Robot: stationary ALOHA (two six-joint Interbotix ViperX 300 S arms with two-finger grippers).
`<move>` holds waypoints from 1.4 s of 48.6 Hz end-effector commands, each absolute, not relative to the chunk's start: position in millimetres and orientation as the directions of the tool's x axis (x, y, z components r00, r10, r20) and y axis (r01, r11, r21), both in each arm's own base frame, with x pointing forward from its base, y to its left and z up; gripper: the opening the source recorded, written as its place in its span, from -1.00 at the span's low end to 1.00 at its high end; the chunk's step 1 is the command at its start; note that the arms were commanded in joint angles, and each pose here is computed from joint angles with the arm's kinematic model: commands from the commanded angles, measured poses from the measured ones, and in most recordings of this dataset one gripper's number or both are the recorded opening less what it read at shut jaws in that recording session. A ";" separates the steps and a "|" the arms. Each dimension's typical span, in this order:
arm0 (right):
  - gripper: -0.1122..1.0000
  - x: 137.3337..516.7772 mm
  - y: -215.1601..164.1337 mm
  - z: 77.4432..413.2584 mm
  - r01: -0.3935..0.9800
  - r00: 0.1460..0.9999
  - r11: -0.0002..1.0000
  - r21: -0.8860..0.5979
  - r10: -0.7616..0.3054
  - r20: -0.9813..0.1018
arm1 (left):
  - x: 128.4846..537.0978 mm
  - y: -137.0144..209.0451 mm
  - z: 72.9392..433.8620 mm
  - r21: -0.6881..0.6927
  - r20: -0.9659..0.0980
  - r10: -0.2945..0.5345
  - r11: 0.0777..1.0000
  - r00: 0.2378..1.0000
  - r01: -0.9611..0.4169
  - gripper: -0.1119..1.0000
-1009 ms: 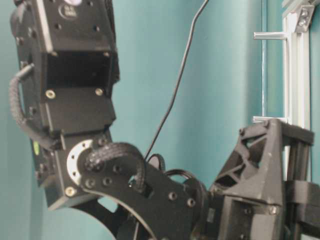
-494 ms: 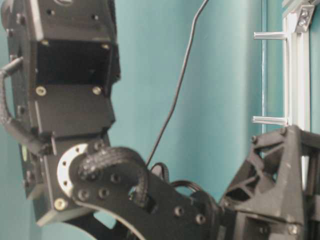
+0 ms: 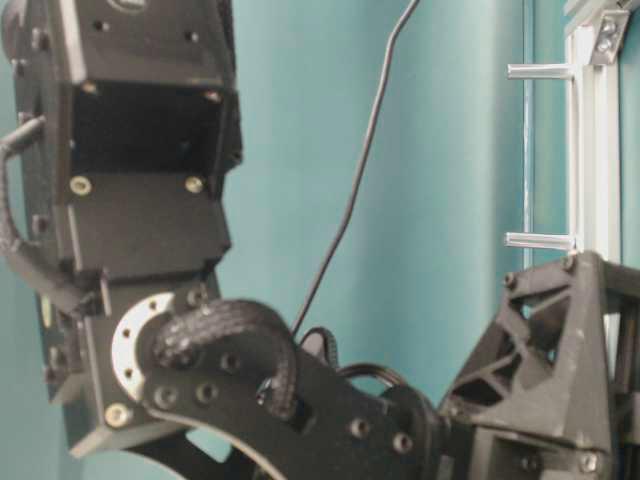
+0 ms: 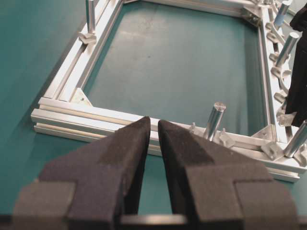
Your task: Move the cable alternately left and right between 8 closely spaced pins so it hooks onto each one.
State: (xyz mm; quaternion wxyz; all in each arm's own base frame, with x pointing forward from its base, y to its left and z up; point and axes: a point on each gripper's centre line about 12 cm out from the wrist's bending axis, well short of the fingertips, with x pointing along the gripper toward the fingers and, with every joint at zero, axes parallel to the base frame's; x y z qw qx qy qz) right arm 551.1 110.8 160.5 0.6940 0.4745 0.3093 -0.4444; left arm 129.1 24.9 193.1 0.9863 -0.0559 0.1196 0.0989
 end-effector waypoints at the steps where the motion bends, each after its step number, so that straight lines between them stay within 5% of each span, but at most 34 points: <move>1: -0.49 552.3 117.1 183.8 0.889 0.459 0.163 0.429 -0.308 -0.833 | 130.4 25.6 197.5 -0.091 -0.240 0.185 0.973 0.953 -0.212 -0.43; 68: -0.49 541.0 158.5 184.6 0.887 0.461 0.168 0.430 -0.290 -0.838 | 130.3 25.6 197.7 -0.091 -0.238 0.186 0.973 0.953 -0.212 -0.43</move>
